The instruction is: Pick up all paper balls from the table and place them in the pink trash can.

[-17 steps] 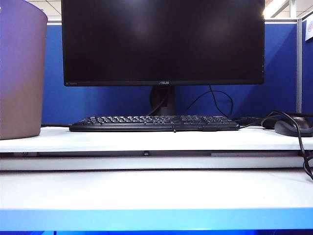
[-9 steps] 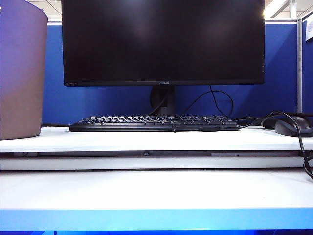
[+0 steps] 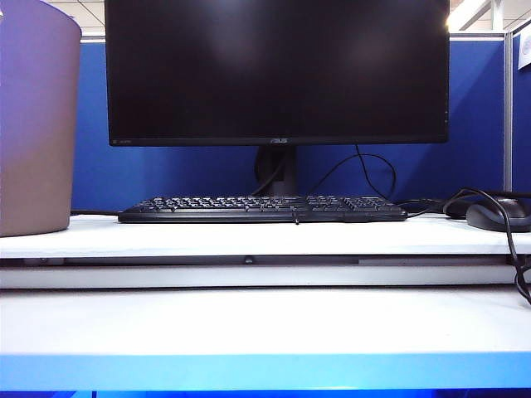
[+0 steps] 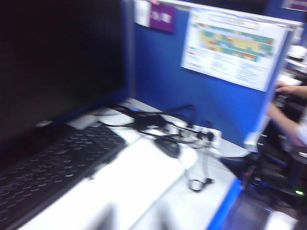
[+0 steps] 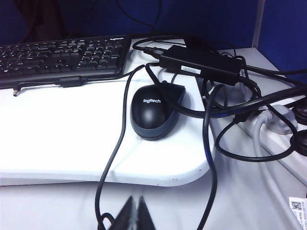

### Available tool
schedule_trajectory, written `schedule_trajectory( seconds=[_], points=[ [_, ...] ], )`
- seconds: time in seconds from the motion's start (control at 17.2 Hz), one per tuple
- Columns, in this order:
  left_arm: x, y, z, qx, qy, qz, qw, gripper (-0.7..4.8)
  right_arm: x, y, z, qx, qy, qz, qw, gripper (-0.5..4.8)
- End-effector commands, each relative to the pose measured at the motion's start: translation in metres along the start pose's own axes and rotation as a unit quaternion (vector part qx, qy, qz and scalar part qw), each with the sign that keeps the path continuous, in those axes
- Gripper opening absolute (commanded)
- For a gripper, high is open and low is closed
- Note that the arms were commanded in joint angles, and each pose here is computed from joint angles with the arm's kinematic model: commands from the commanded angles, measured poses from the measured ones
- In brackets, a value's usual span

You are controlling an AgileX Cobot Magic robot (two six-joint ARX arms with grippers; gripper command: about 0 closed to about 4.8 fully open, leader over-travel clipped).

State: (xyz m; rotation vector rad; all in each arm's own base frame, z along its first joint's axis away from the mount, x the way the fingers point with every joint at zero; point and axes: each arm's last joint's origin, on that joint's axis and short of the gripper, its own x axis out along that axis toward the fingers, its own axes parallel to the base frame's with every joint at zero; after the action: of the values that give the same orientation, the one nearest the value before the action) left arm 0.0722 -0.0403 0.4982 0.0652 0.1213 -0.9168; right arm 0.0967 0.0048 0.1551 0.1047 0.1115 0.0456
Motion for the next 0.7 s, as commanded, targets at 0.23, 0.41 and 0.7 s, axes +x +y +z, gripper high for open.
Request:
schedule_trajectory(
  seconds=[0.23, 0.41, 0.7],
  points=[
    [-0.038, -0.024, -0.015, -0.003, 0.02, 0.064, 0.998, -0.07, 0.0, 0.0, 0.001, -0.002, -0.006, 0.0, 1.0, -0.05],
    [-0.065, -0.041, -0.024, 0.002, 0.006, 0.103, 0.995, -0.06, 0.0, 0.0, 0.001, -0.002, -0.006, 0.0, 1.0, -0.05],
    [-0.117, -0.073, -0.062, -0.002, -0.034, 0.215, 0.976, -0.06, 0.0, 0.0, 0.001, -0.002, -0.006, 0.001, 1.0, -0.05]
  ],
)
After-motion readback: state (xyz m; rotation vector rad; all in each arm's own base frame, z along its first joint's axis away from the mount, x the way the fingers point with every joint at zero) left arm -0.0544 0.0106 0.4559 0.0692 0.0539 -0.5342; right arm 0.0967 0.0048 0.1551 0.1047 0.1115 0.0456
